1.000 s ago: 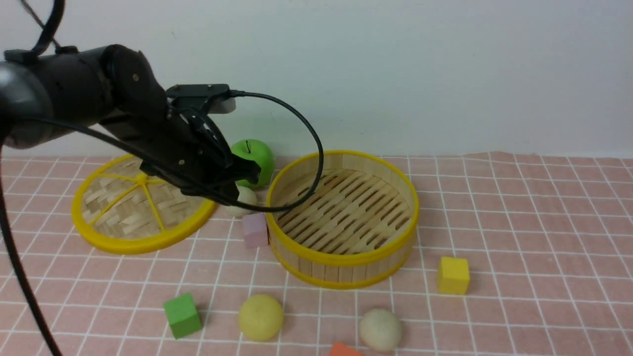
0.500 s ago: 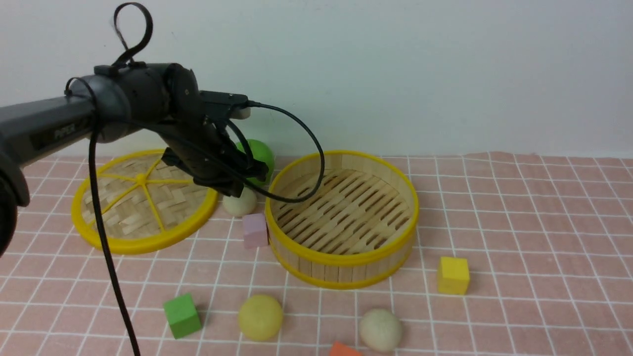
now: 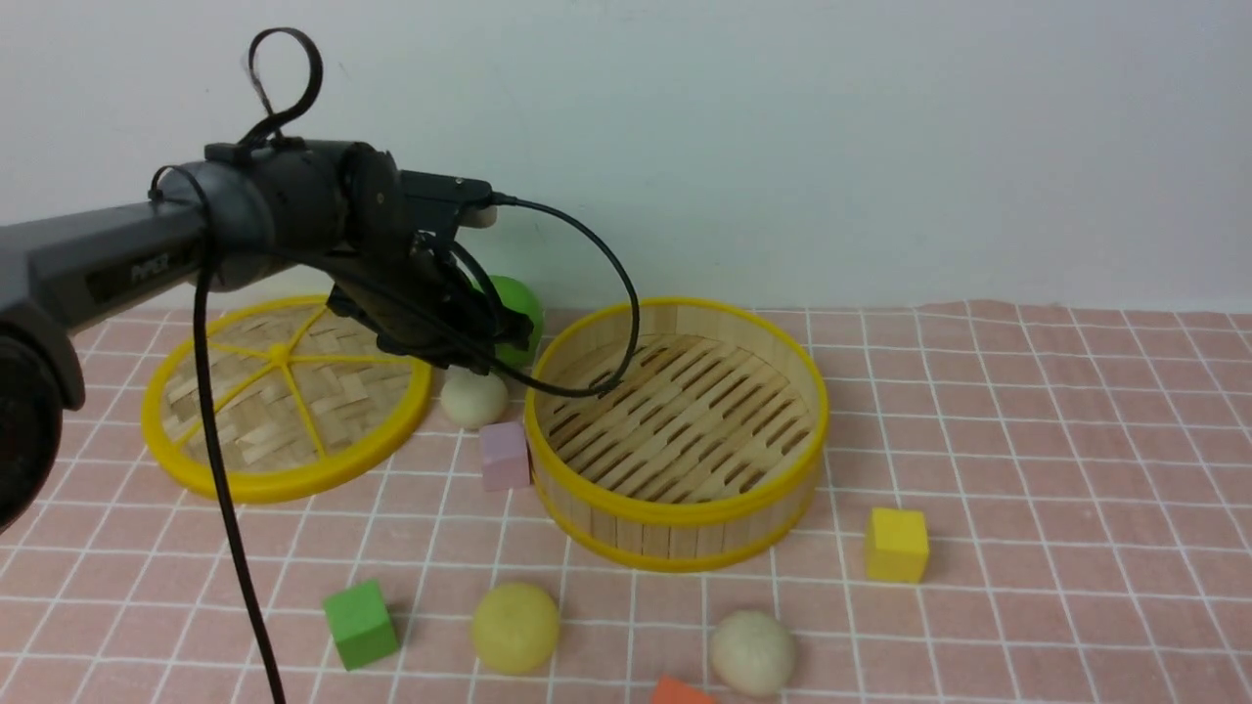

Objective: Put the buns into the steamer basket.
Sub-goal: Use the left arm to grab a steamed stuffed bun, then use the left arm to put the steamed stuffed bun into the steamer

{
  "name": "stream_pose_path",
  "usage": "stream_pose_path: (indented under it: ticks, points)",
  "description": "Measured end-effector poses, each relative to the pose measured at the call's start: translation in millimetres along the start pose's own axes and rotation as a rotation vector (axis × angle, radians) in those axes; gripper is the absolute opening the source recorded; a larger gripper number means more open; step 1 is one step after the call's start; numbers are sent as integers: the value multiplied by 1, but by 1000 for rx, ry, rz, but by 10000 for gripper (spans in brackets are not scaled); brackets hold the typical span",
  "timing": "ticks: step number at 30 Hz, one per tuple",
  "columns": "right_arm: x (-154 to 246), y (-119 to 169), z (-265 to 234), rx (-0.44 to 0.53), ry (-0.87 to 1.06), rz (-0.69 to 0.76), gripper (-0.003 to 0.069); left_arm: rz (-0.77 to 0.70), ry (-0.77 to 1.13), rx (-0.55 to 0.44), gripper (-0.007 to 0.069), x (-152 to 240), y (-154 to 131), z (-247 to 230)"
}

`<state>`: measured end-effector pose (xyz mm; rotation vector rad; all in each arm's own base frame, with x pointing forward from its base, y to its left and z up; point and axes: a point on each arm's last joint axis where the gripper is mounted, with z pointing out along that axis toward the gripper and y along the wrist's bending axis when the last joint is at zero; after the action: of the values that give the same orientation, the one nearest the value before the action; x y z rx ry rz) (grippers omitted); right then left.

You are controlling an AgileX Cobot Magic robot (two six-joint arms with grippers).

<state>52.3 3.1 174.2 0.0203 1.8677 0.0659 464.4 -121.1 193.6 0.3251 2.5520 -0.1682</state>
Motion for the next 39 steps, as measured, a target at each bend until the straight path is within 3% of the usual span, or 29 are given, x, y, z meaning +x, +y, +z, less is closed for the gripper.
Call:
stream_pose_path:
  ticks: [8,12,16,18,22,27,30,35,39]
  points:
    - [0,0,0,0,0,0,240,-2,10,-1,281,4,1,11]
    - [0,0,0,0,0,0,240,-3,18,-1,232,5,1,15]
    - [0,0,0,0,0,0,240,-3,50,2,48,8,1,16]
    - [0,0,0,0,0,-1,240,-2,61,3,-1,8,0,12]
    - [0,0,0,0,0,-1,240,1,49,4,-6,2,-1,-5]
    - [0,0,0,0,0,-1,240,7,7,25,-6,-12,-8,-65]
    - [0,0,0,0,0,-1,240,61,0,76,-6,-14,-28,-99]
    - [0,0,0,0,0,-1,240,186,24,192,-6,-7,-75,-95]
    - [0,0,0,0,0,-1,240,221,22,218,-6,-4,-93,-79]
